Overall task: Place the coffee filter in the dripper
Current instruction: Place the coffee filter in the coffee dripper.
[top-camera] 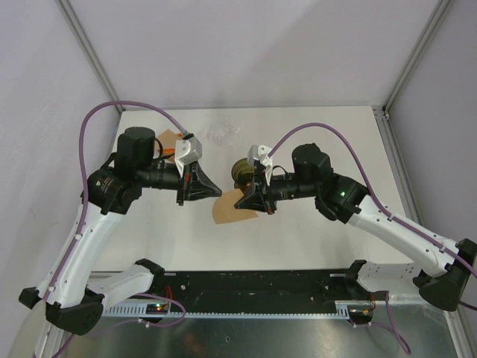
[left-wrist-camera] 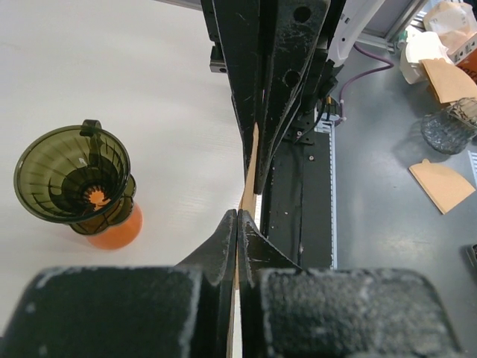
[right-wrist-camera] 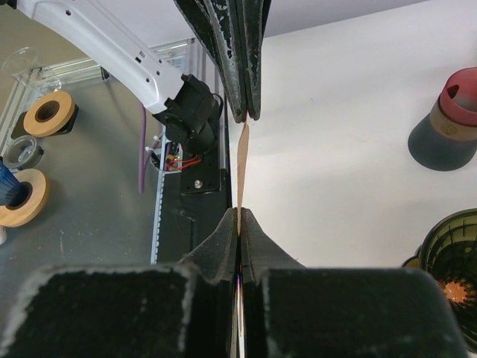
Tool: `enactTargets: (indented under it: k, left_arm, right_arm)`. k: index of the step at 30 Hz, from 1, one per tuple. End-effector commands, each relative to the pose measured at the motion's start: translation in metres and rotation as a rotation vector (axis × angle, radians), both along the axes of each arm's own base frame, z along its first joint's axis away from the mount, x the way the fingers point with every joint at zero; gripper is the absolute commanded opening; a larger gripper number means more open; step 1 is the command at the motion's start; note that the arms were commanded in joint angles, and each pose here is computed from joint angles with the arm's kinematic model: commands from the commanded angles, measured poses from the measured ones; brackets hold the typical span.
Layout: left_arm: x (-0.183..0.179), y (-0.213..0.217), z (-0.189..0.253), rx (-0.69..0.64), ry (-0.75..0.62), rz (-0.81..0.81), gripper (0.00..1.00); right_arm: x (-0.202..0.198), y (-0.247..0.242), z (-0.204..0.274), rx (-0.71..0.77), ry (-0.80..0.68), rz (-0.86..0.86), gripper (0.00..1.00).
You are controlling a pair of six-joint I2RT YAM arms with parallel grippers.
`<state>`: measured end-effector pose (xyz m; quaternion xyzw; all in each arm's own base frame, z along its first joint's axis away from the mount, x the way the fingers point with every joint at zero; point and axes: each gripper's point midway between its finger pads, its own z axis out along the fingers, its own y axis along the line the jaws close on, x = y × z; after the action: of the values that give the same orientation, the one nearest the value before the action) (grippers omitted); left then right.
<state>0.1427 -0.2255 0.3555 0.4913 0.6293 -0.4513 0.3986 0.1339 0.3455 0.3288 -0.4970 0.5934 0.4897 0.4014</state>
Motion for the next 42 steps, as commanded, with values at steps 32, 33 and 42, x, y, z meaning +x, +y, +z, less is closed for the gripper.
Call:
enactTargets:
  k: [32, 33, 42]
  left_arm:
    - [-0.014, -0.002, 0.006, -0.04, -0.018, -0.089, 0.02]
    - [-0.015, -0.002, 0.005, -0.041, -0.015, -0.092, 0.02]
    - [-0.014, -0.002, 0.002, -0.033, -0.013, -0.088, 0.02]
  right_arm:
    - [-0.004, -0.001, 0.026, 0.061, -0.053, 0.021, 0.0]
    - [-0.004, -0.001, 0.027, 0.062, -0.053, 0.019, 0.0]
    - [-0.004, -0.001, 0.029, 0.068, -0.052, 0.019, 0.0]
